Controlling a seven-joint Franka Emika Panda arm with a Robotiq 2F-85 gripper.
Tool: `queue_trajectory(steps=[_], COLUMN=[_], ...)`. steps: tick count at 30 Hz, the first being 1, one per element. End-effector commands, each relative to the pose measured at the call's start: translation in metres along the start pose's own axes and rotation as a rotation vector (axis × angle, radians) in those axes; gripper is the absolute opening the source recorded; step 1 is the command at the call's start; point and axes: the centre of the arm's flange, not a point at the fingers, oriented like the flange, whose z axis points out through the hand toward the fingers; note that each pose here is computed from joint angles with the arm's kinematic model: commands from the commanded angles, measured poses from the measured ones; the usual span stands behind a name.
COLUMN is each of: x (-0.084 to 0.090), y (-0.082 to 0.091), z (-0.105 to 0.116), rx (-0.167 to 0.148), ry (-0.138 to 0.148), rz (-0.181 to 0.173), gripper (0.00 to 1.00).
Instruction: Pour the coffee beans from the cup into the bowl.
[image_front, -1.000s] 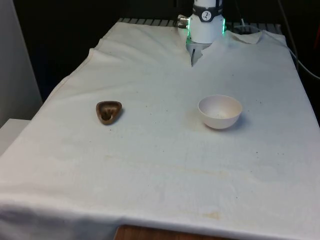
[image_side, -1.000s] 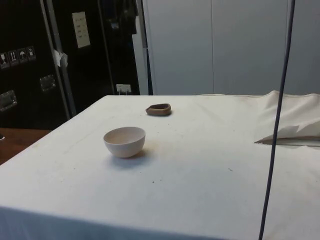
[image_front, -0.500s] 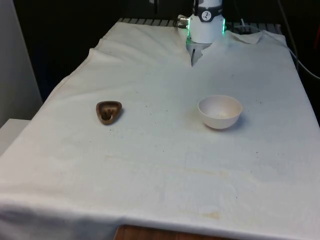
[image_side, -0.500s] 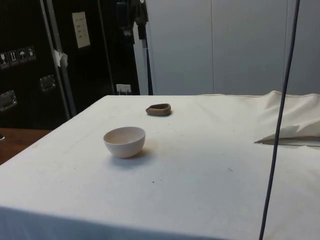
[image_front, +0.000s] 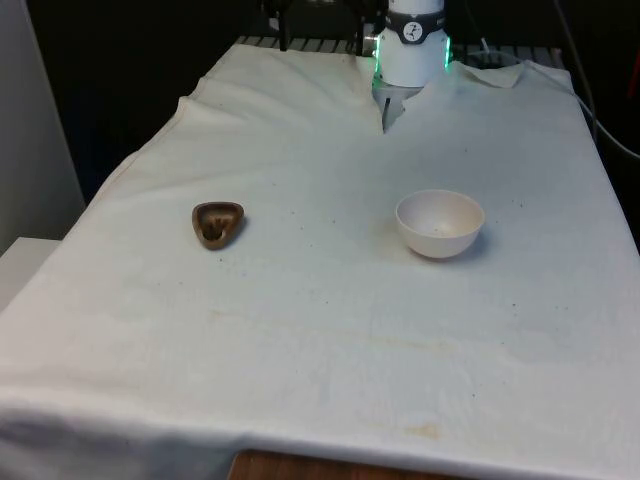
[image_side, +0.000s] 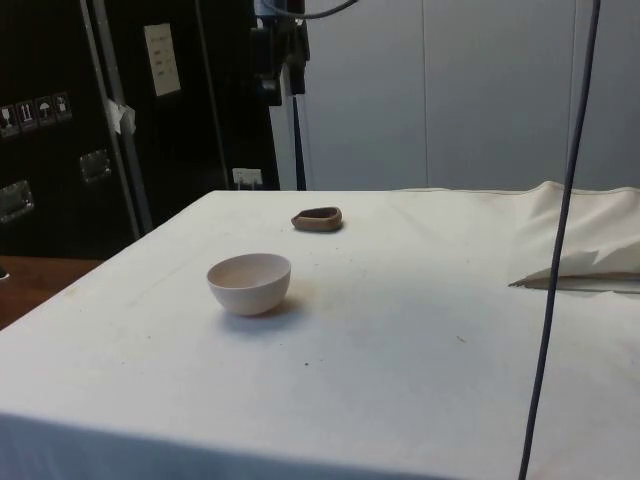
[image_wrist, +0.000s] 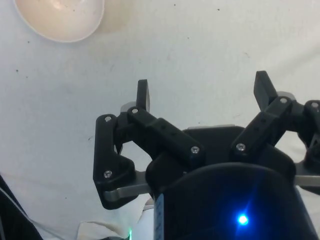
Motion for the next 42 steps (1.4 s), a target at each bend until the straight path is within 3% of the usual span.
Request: queue_trajectory(steps=[1, 11, 17, 18, 27, 28, 34, 36, 37, 42], x=[0.000, -0.001, 0.000, -0.001, 0.001, 0.001, 0.002, 0.003, 0.003, 0.003], y=[0.003, 0.012, 0.022, 0.020, 0.031, 0.028, 0.034, 0.033, 0.035, 0.037], z=[0.001, 0.007, 0.014, 0.013, 0.023, 0.022, 0.028, 0.028, 0.029, 0.032], rx=[-0.004, -0.004, -0.014, -0.007, -0.027, -0.016, -0.037, -0.025, -0.039, -0.047], ry=[0.002, -0.011, -0.009, -0.016, 0.004, -0.004, 0.015, 0.006, 0.016, 0.020], rz=[0.009, 0.048, 0.094, 0.084, 0.140, 0.132, 0.175, 0.173, 0.185, 0.213], gripper=[1.00, 1.00, 1.00, 1.00, 1.00, 1.00, 1.00, 1.00, 1.00, 1.00])
